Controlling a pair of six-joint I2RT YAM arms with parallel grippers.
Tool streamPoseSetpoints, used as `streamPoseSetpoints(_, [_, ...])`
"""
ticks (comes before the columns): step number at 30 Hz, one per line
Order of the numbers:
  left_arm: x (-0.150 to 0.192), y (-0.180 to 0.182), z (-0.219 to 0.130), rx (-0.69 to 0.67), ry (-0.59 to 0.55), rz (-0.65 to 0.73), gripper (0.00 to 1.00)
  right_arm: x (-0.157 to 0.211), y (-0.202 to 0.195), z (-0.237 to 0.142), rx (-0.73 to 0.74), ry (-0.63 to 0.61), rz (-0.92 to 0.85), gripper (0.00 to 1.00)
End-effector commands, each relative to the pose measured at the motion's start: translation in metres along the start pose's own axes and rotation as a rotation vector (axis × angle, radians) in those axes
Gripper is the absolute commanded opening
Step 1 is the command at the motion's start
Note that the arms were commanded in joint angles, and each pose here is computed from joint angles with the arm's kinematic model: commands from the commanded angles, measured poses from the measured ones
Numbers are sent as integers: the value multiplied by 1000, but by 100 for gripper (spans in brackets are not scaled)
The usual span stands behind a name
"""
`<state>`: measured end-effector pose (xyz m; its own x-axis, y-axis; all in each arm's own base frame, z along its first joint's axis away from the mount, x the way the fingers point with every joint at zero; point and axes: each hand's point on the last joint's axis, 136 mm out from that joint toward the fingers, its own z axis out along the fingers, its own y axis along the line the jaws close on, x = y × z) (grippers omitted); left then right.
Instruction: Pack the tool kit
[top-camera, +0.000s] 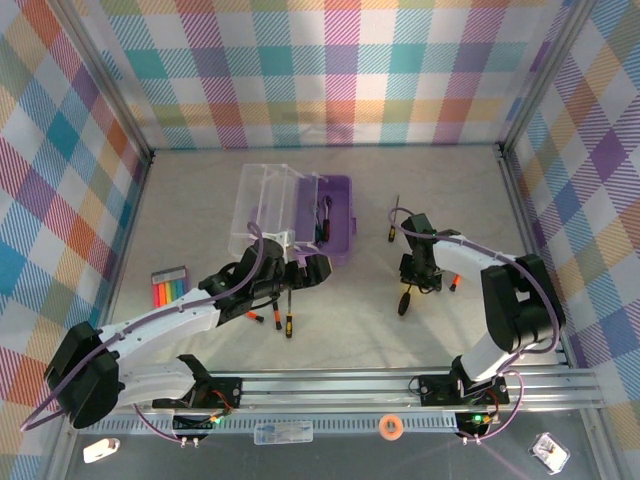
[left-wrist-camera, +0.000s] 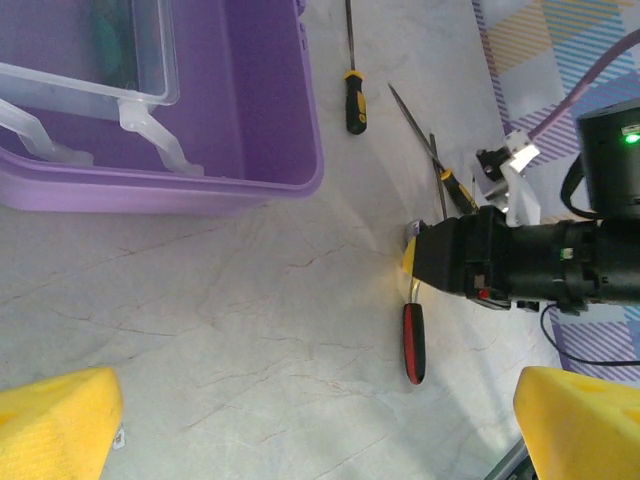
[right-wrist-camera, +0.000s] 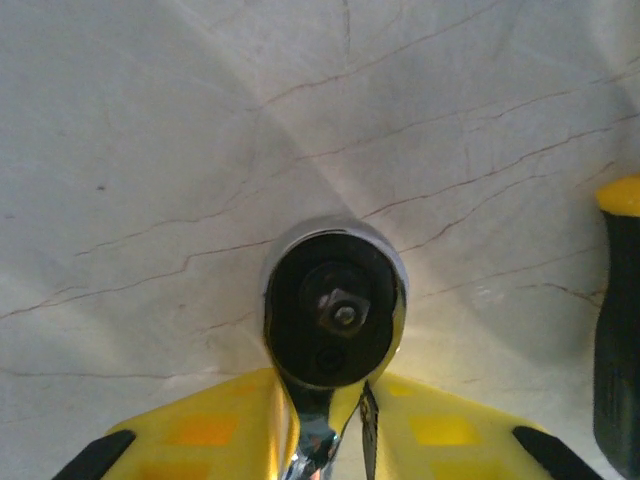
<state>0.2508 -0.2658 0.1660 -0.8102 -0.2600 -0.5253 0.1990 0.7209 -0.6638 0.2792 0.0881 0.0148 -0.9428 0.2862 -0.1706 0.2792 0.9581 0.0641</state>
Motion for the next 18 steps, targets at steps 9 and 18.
streamPoseSetpoints(9, [-8,-2,-13,-31,-32,55,100,3,4,3,-42,0,-13,16])
streamPoseSetpoints(18, [-17,3,-19,-77,-69,70,100,-12,9,-22,-69,-75,-41,14])
